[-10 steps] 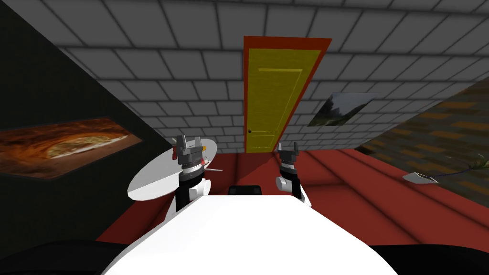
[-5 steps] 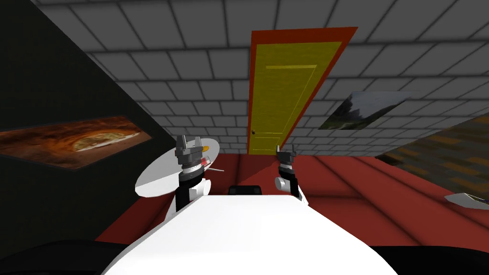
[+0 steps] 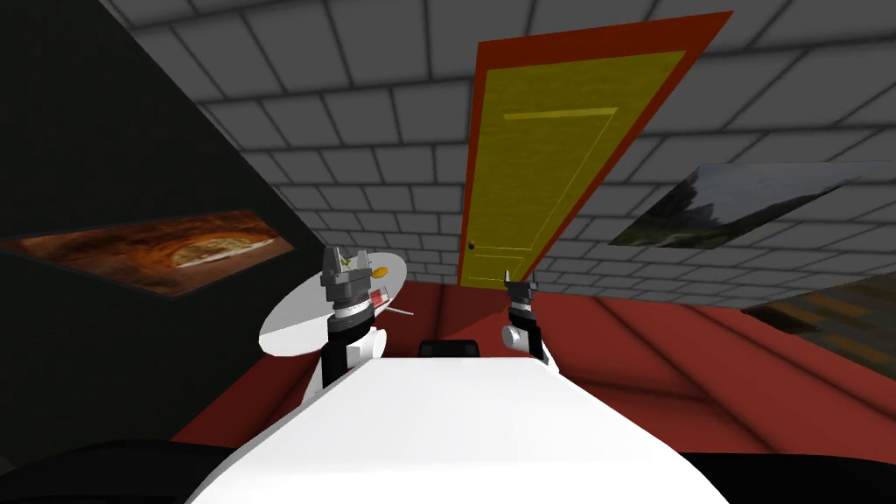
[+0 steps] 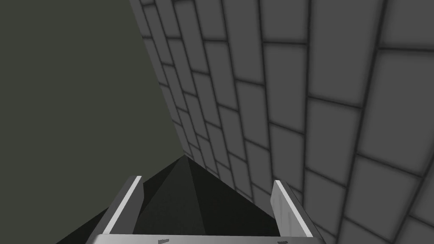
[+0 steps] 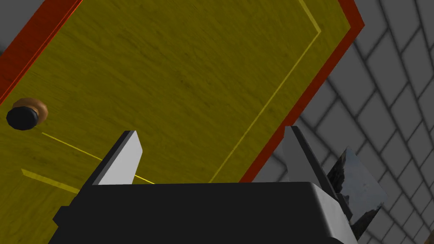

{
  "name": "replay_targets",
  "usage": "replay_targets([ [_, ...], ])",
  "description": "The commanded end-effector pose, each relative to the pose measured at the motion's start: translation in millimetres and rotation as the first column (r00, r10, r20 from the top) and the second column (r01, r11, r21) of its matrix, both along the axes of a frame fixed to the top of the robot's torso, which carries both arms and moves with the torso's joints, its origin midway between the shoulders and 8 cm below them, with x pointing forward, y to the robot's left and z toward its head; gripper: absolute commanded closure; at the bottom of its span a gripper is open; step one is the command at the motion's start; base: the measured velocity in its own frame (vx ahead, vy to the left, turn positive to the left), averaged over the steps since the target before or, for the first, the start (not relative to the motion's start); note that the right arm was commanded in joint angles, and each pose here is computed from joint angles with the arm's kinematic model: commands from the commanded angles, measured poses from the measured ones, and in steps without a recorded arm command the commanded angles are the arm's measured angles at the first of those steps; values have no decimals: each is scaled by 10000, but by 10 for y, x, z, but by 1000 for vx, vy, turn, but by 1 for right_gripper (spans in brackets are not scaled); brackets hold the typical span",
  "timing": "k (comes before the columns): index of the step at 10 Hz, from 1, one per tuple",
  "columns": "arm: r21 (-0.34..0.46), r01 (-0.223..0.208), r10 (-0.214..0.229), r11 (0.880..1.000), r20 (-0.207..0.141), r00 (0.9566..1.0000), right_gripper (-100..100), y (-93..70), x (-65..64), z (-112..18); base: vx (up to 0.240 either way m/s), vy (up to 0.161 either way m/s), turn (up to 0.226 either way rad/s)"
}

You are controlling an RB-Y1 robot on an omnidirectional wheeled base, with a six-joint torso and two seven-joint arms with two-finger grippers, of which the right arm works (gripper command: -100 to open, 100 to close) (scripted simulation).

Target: Pull the door open

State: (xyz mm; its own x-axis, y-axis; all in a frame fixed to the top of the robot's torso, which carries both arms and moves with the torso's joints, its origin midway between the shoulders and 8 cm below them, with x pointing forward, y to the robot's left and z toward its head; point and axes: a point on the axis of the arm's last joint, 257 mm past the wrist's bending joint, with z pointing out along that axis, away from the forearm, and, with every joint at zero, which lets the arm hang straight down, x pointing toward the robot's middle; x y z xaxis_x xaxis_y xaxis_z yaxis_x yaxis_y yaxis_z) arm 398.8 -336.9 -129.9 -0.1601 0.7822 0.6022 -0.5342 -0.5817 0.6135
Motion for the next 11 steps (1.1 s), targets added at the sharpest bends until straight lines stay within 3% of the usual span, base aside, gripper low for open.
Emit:
replay_targets([
  [1, 512, -119, 126, 9986, -146, 9998, -100, -45, 26, -146, 98, -12, 136],
  [6, 2022, -302, 417, 9789, -528, 9977, -100, -184, 85, -582, 99, -13, 148],
  [11, 3458, -280, 601, 9379, -826, 9948, -100, -318, 102, -1011, 98, -22, 140],
])
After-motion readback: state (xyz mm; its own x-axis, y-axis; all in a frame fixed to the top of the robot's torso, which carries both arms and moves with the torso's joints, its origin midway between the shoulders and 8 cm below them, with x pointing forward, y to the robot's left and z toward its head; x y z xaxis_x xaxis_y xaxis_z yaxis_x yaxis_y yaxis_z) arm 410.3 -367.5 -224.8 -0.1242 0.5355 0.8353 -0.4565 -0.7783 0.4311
